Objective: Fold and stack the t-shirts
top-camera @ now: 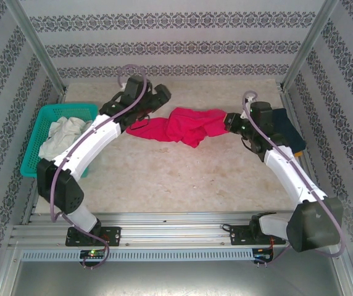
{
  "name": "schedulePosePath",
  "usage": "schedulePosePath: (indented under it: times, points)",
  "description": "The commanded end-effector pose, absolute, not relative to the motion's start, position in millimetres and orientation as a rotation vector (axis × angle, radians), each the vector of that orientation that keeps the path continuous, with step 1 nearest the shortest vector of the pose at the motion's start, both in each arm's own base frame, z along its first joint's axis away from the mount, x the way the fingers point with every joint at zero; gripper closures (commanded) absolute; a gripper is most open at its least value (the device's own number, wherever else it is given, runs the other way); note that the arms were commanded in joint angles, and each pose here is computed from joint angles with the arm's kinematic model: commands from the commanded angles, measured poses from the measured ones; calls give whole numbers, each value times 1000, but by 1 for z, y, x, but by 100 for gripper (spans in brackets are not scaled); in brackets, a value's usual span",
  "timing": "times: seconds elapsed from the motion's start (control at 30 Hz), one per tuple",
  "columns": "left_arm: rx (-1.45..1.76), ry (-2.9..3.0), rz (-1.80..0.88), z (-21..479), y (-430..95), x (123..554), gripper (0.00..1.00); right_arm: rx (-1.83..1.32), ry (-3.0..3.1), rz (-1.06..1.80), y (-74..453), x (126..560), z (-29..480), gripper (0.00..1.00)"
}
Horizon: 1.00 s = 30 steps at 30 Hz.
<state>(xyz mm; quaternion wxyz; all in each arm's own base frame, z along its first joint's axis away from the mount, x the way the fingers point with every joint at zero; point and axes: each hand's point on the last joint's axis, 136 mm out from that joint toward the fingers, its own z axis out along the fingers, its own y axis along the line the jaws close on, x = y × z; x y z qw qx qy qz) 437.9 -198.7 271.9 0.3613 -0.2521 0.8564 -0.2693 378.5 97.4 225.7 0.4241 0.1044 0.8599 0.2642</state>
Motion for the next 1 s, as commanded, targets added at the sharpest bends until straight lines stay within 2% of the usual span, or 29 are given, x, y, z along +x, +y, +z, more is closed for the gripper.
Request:
schedulePosePath:
  times: [0.0, 0.1, 0.27, 0.4, 0.63, 0.83, 0.97]
  points:
    - [-815, 2200, -575, 234, -158, 437, 0, 360, 2152, 578, 71, 366, 220, 100]
    - [-890, 2253, -476, 204, -133, 441, 0, 409, 2173, 531, 56, 353, 210, 100]
    - [-982, 2399, -156, 167, -94, 452, 0, 441, 2203, 552, 55, 337, 197, 100]
    - [-1044, 2472, -18, 136, -76, 469, 1, 465, 2206, 560, 55, 330, 192, 100]
    - [-1126, 2586, 29, 92, -74, 498, 25, 457, 2211, 551, 54, 329, 192, 100]
    - [-1220, 2686, 130, 60, -71, 504, 45, 453, 2218, 560, 56, 333, 191, 100]
    - [-1266, 2704, 161, 44, -65, 504, 49, 443, 2223, 560, 57, 336, 191, 100]
